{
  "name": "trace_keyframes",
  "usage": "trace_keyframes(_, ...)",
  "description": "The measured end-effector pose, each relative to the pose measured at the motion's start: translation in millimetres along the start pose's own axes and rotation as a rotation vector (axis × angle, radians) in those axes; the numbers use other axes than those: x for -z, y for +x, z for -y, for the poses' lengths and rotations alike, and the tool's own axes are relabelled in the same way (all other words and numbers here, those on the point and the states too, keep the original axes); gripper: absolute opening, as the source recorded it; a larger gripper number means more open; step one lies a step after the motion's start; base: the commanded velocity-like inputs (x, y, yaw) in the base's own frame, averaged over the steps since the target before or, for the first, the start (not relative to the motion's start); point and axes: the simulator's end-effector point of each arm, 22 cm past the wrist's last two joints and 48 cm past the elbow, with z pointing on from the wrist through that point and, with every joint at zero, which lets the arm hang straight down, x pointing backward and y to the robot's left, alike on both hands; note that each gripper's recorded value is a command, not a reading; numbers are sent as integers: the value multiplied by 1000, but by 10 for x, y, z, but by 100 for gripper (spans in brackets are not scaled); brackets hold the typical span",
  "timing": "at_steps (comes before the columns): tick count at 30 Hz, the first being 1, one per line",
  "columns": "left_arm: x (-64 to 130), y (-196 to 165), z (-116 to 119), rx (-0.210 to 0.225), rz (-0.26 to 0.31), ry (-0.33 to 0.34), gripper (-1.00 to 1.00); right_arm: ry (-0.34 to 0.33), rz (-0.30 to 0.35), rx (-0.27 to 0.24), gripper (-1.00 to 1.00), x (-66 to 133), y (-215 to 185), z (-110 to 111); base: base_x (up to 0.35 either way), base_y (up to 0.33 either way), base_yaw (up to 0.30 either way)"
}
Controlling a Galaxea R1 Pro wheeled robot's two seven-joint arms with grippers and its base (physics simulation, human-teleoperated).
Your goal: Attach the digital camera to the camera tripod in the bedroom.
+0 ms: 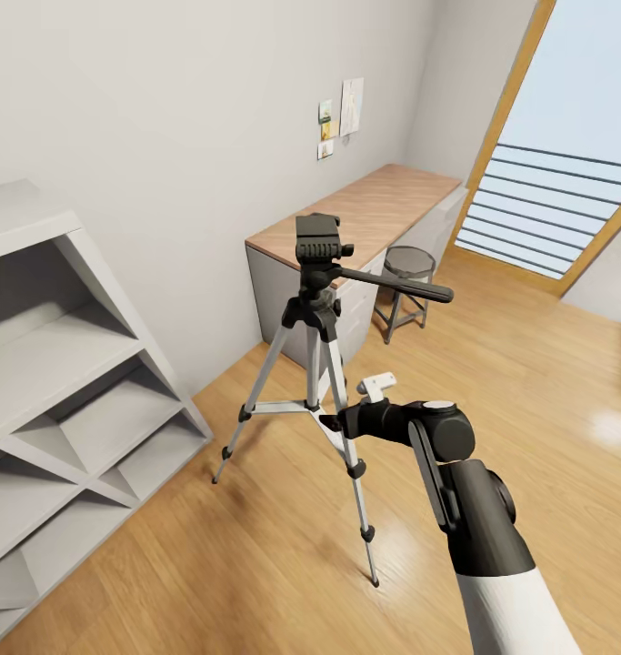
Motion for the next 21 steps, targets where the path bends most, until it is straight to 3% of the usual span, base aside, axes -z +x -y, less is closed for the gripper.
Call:
trace_keyframes(14, 0, 0, 0, 0, 0, 0, -100, 79, 2, -2, 100, 3, -8, 163, 0, 0, 0)
trace_keyframes(18, 0, 0, 0, 1, 0, 0, -100, 109, 23, -21, 100, -59, -81, 87, 0, 0, 0)
trace_keyframes(21, 0, 0, 1, 1, 0, 0, -100, 138, 21, -17, 100, -105, -73, 164, 0, 0, 0)
